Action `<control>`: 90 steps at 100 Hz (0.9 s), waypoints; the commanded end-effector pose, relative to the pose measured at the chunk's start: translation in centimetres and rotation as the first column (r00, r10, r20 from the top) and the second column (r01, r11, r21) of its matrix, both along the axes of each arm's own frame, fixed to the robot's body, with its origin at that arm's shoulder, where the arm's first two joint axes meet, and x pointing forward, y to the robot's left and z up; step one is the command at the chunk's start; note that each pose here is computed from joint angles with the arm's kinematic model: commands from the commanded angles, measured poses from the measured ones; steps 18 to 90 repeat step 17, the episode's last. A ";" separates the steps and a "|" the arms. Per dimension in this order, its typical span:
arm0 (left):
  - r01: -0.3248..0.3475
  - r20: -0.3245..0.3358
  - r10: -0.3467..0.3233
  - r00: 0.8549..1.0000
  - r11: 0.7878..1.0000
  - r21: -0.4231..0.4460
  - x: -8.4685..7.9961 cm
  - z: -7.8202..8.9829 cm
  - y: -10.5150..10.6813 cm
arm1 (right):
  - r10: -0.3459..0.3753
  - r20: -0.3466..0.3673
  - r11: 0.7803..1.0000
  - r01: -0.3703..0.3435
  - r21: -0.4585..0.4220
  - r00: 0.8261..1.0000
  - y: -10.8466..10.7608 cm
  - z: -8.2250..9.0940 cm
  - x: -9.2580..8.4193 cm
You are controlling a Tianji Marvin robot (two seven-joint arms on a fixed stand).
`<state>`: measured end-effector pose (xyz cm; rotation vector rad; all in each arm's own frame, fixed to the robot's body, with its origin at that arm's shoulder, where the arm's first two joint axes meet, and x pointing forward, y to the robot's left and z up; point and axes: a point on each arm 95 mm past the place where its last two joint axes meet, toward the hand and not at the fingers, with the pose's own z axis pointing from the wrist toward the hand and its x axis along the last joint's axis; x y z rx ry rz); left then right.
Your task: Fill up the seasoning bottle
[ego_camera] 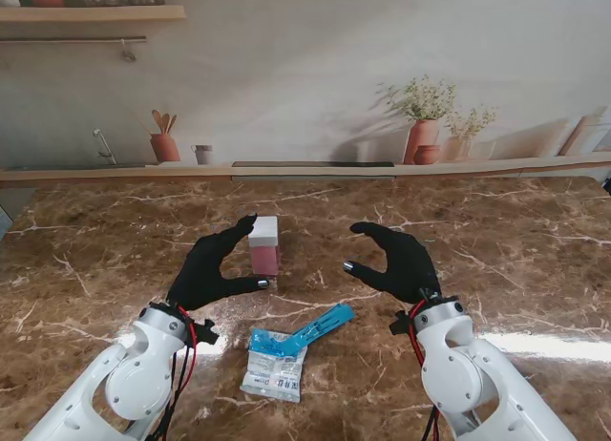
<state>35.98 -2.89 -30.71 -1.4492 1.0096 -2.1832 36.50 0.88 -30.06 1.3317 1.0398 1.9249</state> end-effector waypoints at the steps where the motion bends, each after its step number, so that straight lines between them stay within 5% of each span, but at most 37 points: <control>1: 0.001 -0.004 -0.001 1.000 1.000 0.001 -0.3 -0.2 0.0 | 0.011 -0.023 1.000 -0.011 0.002 1.000 0.2 -0.4 -0.1; 90: 0.001 -0.003 -0.001 1.000 1.000 0.000 -0.3 -0.2 -0.1 | 0.015 -0.025 1.000 -0.015 0.003 1.000 0.3 -0.4 -0.2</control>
